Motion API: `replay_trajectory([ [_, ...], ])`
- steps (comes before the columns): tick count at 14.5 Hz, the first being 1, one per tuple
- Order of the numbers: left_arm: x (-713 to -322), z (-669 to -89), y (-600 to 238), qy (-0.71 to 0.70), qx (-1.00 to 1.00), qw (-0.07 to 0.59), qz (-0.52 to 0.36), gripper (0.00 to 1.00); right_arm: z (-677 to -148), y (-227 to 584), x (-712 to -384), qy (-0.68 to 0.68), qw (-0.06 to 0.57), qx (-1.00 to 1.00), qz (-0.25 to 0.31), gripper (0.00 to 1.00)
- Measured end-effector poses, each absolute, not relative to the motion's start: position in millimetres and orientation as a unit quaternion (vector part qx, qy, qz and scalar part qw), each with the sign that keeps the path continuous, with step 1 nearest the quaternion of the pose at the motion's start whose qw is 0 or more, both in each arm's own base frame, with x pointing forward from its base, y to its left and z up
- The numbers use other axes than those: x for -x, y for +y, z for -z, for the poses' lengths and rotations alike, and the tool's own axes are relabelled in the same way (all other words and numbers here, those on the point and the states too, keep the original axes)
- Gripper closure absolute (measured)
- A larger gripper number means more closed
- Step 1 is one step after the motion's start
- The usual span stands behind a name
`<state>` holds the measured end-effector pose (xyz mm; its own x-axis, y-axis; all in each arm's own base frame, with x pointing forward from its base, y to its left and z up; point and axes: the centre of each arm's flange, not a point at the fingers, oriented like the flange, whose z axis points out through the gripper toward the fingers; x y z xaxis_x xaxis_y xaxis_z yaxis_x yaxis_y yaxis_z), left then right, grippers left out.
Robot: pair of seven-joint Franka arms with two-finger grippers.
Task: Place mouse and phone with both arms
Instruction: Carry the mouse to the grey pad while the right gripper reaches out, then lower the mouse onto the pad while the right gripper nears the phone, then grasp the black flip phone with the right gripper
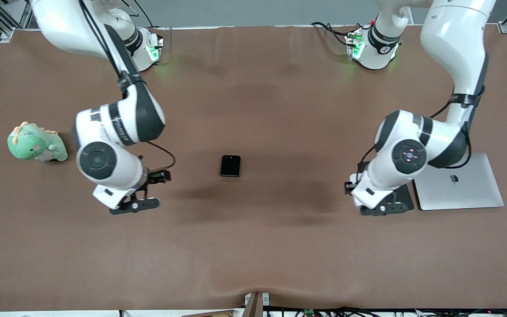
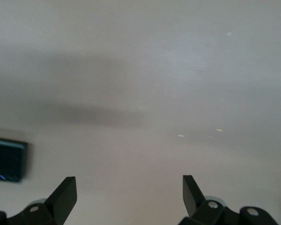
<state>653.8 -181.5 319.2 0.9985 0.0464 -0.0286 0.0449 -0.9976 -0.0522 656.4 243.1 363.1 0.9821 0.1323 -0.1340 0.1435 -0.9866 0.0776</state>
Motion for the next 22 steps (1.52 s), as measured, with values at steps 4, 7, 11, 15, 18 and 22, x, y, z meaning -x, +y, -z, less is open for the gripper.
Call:
replay_trajectory([
  [4, -655.1, -299.4, -123.3, -0.055, 0.998, 0.028, -0.033, 0.39, -317.9, 301.1, -643.6, 0.028, 0.047, -0.997, 0.052, 0.0],
  [7, -652.8, -280.3, -88.6, -0.078, 0.996, 0.022, -0.027, 0.39, -286.5, 327.9, -634.9, -0.001, 0.035, -0.999, 0.037, 0.0],
  [11, -635.9, -240.7, -78.1, -0.08, 0.997, 0.007, -0.008, 0.39, -253.0, 345.2, -622.1, -0.042, -0.003, -0.998, 0.044, 0.0],
  [15, -629.3, -213.5, -69.8, -0.085, 0.996, 0.0, -0.009, 0.39, -226.8, 371.8, -606.4, -0.068, -0.002, -0.997, 0.044, 0.0],
  [18, -628.7, -204.1, -68.3, -0.087, 0.996, -0.002, -0.011, 0.39, -214.1, 386.8, -595.2, -0.081, 0.003, -0.996, 0.048, 0.0],
  [22, -627.8, -197.9, -66.3, -0.088, 0.996, -0.002, -0.015, 0.39, -209.0, 399.0, -586.9, -0.09, 0.005, -0.995, 0.048, 0.0],
])
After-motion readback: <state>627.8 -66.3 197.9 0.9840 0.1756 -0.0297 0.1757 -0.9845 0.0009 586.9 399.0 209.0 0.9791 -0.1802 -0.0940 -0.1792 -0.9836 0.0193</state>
